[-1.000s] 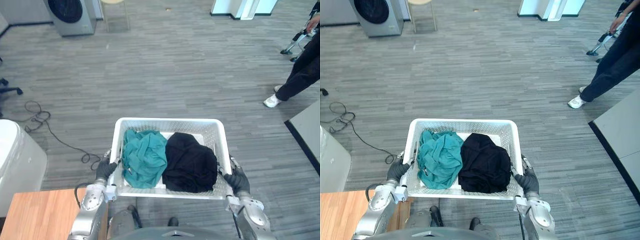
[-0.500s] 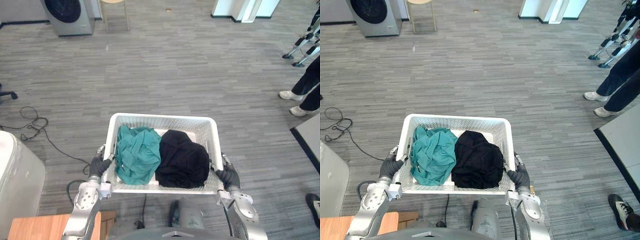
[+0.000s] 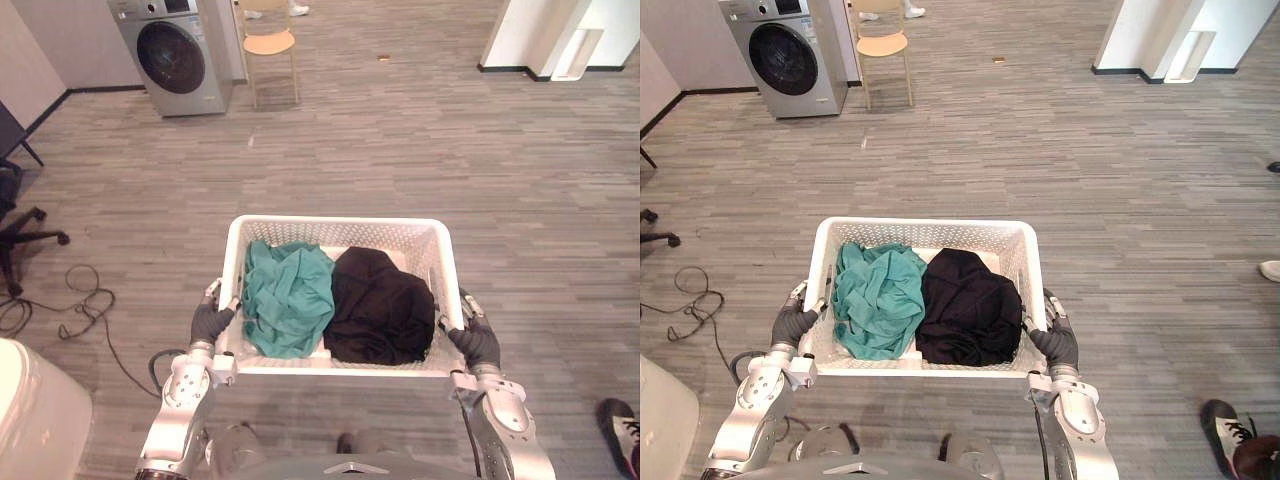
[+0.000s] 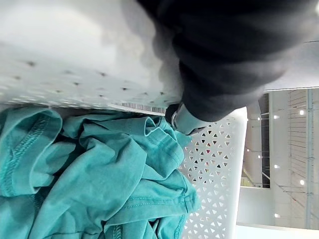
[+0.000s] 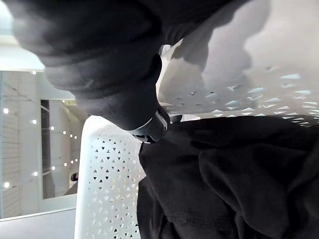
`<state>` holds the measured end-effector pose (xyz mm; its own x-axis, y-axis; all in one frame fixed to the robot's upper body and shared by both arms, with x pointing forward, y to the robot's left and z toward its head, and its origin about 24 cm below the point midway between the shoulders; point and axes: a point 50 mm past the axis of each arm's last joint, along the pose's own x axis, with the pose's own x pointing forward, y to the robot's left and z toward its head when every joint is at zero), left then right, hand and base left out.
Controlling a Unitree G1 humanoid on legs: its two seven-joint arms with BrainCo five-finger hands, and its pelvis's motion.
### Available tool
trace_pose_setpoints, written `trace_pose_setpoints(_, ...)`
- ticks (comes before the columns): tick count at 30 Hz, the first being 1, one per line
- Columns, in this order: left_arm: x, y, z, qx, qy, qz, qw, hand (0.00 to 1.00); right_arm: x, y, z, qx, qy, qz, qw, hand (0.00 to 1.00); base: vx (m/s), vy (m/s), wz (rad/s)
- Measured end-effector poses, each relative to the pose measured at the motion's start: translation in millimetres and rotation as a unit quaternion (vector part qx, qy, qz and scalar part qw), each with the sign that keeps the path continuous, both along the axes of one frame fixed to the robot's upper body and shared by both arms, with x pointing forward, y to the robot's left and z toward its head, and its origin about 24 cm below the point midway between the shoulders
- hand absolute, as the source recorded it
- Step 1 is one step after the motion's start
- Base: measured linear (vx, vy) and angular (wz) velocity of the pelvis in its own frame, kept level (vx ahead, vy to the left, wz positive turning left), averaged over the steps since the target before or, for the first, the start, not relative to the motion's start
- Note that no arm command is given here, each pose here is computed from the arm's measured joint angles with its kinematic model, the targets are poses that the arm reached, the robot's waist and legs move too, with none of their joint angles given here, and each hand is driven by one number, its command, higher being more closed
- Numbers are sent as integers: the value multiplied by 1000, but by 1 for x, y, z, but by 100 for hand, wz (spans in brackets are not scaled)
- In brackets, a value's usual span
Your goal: Pick up the laundry basket with both hands and put the clothes into the washing machine.
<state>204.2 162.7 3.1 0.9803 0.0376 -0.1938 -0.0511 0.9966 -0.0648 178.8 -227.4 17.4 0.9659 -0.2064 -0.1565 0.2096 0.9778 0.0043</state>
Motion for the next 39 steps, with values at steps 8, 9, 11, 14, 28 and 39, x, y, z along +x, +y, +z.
trace_pose_setpoints(8, -13, -4, -10, -16, 28, 10, 999, 100, -9, -4, -5, -9, 17, -7, 1000, 100, 679, 214, -1)
trace_pose_setpoints(9, -13, -4, -10, -10, 27, 1, 1000, 100, -15, -4, -10, -2, 26, -18, 1000, 100, 890, 321, 12)
trace_pose_setpoints(11, -14, -2, -11, 11, 35, -9, 999, 100, -19, -3, -19, 7, 41, -34, 999, 100, 720, 207, 11)
trace_pose_setpoints(14, -11, -5, -11, 30, 36, -20, 999, 100, -22, -4, -27, 3, 57, -47, 997, 100, 660, 119, -3)
trace_pose_setpoints(28, 15, -34, -12, 28, 28, -76, 996, 100, -25, -24, -22, -19, 56, -88, 994, 100, 674, -192, 20)
trace_pose_setpoints(39, -22, -23, -28, -23, 72, -16, 997, 100, -8, -20, -7, -13, 14, -78, 997, 100, 616, -49, -51)
